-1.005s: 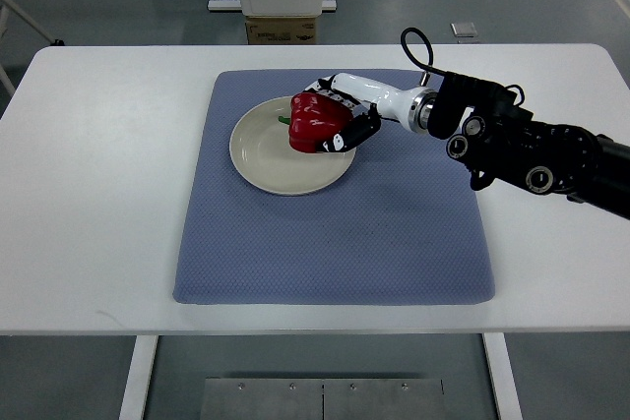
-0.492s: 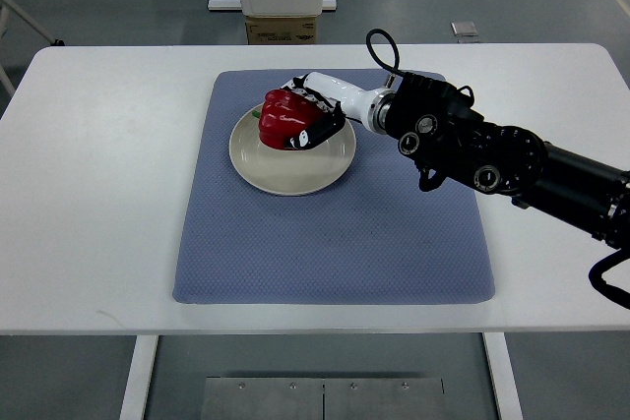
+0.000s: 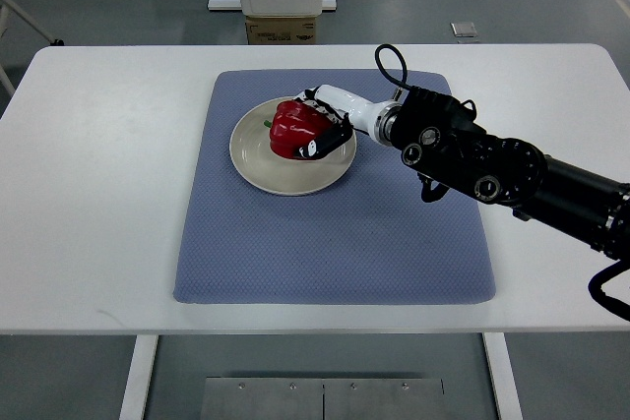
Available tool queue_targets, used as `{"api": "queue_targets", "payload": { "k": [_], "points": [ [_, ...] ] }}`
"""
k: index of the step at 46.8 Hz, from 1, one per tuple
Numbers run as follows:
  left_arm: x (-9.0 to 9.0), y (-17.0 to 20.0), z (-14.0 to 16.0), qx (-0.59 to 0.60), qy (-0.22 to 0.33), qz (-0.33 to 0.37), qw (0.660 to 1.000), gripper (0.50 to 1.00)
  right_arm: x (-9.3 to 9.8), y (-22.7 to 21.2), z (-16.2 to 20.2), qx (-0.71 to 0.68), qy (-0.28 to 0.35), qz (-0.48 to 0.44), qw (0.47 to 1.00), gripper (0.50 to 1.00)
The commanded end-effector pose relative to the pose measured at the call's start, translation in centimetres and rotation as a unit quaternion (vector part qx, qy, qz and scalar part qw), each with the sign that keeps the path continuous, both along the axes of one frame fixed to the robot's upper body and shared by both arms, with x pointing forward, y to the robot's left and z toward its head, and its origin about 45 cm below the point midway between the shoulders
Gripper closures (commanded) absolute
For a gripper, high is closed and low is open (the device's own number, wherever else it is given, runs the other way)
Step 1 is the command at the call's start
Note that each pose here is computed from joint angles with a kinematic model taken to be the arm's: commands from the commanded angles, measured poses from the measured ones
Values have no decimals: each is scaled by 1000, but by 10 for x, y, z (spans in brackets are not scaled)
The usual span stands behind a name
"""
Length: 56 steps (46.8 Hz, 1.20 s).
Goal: Place red pepper on plate with right hand
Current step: 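Lower the pepper onto the plate and open the right hand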
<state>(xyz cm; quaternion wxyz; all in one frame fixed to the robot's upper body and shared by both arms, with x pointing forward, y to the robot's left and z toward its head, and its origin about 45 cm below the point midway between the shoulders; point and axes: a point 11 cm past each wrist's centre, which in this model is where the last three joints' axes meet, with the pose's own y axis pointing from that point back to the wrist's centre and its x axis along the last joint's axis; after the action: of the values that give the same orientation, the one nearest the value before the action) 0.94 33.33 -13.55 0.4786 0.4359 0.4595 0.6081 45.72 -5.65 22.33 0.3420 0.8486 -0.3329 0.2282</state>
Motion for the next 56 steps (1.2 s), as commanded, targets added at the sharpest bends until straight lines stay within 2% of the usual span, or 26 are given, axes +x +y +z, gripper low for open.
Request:
{"api": "queue_targets", "payload": {
  "k": [1,13,16,19,29,33,41,56],
  "points": [
    [0,0,0,0,0,0,1000,500,-1,-1,-3,1,3,0,1000,1000],
    [0,0,0,0,0,0,1000,500,-4,-2,-9,4,8,0,1000,1000],
    [0,0,0,0,0,0,1000,500,-5,-3,-12,5,9,-1,1000,925],
    [0,0,0,0,0,0,1000,500,-6,-3,-14,5,11,-3,1000,873],
    [0,0,0,0,0,0,1000,500,-8,-5,-18,9,15,-6,1000,614],
    [0,0,0,0,0,0,1000,500,-7,-4,-18,10,15,-7,1000,530],
    [0,0,0,0,0,0,1000,500,-7,-4,-17,15,15,-6,1000,505],
    [0,0,0,0,0,0,1000,500,-2,-1,-3,41,13,-16,999,500]
  ]
}}
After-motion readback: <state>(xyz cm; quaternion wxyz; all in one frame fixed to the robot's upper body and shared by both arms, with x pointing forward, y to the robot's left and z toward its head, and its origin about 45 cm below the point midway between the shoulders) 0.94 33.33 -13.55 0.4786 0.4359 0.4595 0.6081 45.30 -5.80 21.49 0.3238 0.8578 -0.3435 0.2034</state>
